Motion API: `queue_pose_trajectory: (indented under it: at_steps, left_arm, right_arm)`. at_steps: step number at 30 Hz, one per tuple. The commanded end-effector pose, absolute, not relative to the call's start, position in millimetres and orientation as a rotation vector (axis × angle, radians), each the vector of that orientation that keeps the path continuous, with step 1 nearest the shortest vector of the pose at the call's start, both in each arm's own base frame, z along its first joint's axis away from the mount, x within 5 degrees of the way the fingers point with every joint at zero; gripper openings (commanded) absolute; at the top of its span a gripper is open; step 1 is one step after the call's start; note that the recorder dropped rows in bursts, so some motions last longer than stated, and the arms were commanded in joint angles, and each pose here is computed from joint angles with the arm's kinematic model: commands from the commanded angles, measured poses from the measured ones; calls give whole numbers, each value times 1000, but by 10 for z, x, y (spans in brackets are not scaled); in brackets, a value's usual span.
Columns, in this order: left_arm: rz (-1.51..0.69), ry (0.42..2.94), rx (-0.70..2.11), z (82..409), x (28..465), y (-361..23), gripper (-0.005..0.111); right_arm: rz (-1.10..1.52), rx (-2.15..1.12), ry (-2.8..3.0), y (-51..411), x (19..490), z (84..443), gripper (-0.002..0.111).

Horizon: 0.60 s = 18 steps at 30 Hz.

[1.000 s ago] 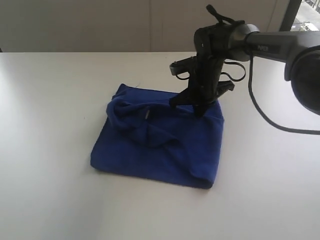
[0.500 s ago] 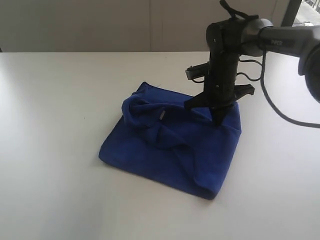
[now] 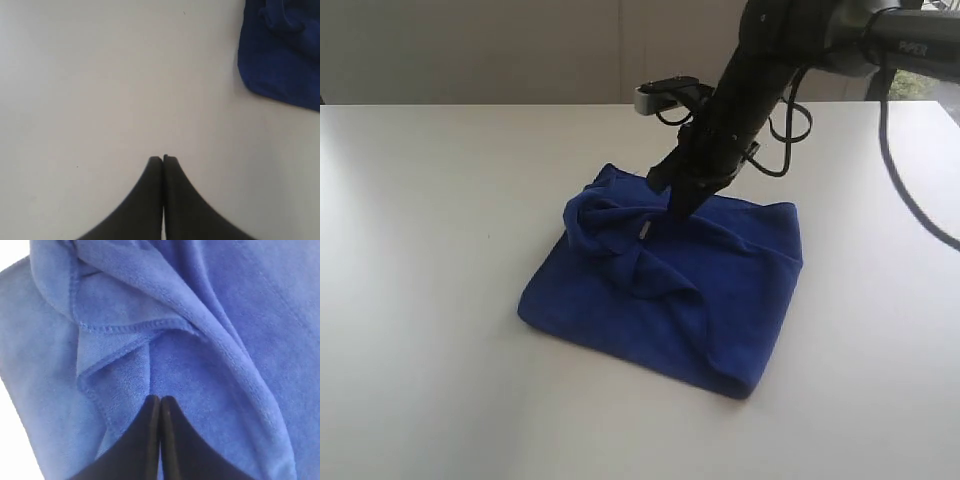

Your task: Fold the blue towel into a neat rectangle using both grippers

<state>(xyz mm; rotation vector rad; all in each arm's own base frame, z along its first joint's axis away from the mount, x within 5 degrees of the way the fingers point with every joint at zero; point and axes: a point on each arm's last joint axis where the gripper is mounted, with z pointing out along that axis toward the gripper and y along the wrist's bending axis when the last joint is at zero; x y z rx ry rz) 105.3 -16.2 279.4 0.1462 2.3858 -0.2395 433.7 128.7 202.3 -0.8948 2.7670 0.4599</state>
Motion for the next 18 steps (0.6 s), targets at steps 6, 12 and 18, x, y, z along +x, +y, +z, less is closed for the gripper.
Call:
queue_pose_trajectory:
  at_steps: [6,12,18]
  left_arm:
    - [-257,2389,131,2790,1034,-169,0]
    - [-257,2389,131,2790,1034,-169,0]
    - [-257,2389,131,2790,1034,-169,0]
  right_arm:
    - [326,-1077,2669,1567,4419,1625,0]
    - [331,-958,2763,1606,4466,1249,0]
    - [392,-412,2904,1696,4495,1104,0]
